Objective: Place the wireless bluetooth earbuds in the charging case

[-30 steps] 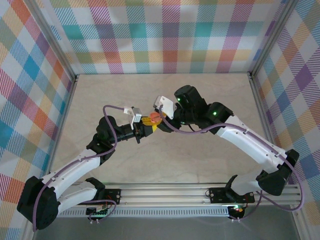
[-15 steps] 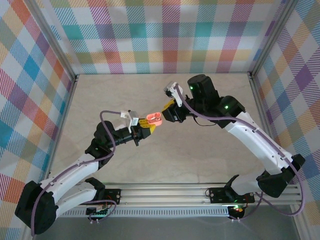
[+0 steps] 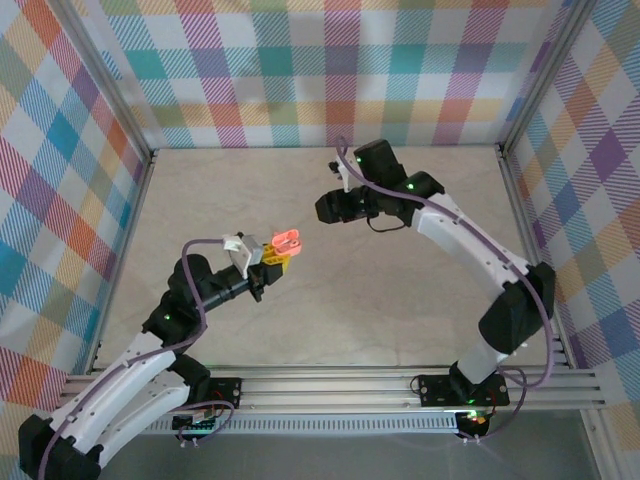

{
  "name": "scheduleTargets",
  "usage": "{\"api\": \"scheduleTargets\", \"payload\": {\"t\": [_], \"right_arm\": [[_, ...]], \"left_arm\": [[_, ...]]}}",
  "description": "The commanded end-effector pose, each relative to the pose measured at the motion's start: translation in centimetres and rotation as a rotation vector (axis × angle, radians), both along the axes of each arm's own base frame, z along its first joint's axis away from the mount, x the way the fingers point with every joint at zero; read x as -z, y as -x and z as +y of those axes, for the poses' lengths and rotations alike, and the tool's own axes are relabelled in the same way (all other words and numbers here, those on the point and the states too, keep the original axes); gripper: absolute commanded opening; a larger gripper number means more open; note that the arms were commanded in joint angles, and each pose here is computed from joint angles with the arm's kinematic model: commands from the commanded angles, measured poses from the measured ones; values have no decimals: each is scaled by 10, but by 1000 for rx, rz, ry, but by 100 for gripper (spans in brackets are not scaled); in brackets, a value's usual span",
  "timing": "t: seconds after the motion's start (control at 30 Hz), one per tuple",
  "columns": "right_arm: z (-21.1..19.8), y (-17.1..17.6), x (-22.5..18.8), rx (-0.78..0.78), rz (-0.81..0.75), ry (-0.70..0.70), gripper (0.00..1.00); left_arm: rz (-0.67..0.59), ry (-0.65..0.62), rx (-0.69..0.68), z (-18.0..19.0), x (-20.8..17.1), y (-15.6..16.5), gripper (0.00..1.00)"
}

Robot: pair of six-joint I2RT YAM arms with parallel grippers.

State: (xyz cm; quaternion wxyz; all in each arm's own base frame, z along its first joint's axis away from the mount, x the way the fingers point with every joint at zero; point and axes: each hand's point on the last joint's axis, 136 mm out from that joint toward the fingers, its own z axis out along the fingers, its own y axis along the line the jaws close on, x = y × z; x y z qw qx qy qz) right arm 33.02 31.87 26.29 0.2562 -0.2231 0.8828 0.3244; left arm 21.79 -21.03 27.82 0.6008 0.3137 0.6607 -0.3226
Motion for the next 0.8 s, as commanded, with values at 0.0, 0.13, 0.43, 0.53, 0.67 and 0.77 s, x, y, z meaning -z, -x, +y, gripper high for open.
{"api": "scheduleTargets", "payload": {"t": [0.0, 0.13, 0.43, 0.53, 0.67, 0.77], "right_arm": [[22, -19, 5, -2, 69, -39, 48], [48, -38, 52, -20, 224, 36, 46], [97, -76, 126, 44, 199, 268, 45], [112, -88, 140, 86, 150, 281, 45], [129, -101, 157, 133, 117, 245, 46], [137, -107, 169, 156, 117, 222, 46]], "left_arm": [[-18, -19, -56, 11, 0, 1, 0], [-29, -18, -76, 19, -2, 7, 0], [-44, -28, -78, 27, 1, 20, 0], [-44, -28, -71, 28, 1, 23, 0], [-38, -21, -53, 27, -1, 27, 0], [-30, -8, -38, 25, -2, 30, 0]]}}
